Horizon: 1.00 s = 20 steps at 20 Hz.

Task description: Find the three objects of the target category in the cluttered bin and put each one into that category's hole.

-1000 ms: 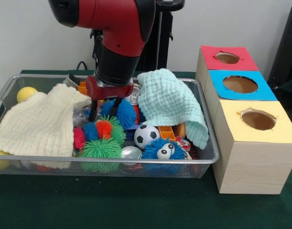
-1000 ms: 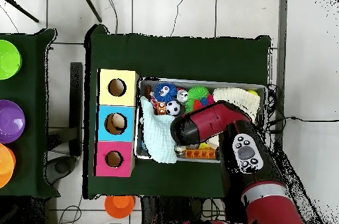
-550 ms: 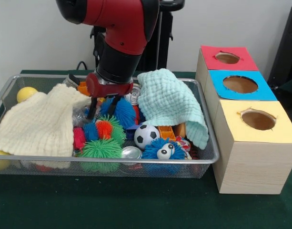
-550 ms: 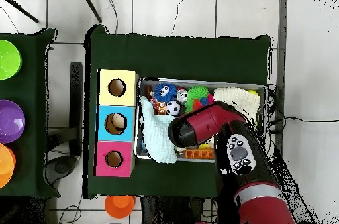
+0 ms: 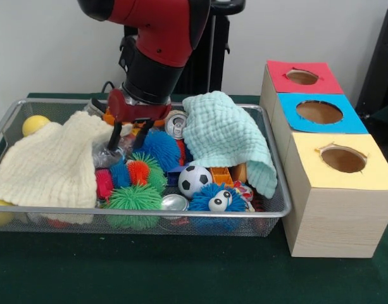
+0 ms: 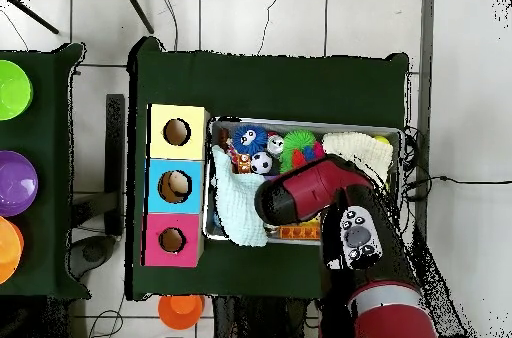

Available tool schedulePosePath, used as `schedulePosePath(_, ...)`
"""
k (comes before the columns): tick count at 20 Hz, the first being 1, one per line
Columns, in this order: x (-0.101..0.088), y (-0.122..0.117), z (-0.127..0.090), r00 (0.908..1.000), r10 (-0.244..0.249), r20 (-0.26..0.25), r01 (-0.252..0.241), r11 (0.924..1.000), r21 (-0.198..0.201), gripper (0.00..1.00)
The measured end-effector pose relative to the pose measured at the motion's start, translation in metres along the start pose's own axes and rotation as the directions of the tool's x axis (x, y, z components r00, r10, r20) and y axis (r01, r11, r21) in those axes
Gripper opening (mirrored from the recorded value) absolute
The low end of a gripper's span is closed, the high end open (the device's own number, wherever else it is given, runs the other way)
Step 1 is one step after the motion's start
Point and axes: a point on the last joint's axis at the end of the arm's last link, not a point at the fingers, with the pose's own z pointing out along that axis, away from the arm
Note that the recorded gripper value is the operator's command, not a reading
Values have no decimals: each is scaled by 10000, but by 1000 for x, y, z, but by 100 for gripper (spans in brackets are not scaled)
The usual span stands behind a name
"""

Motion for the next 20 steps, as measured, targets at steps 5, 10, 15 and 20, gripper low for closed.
schedulePosePath(5, 2, -1, 4, 10000, 25, -62, -25, 10000, -10, 100)
schedulePosePath(10, 1, -1, 9, 10000, 69, -67, -69, 10000, -47, 100)
schedulePosePath(15, -7, -8, 12, 9999, 135, 43, -135, 9999, 36, 100)
schedulePosePath(20, -14, -11, 17, 9998, 165, 114, -166, 9998, 88, 0)
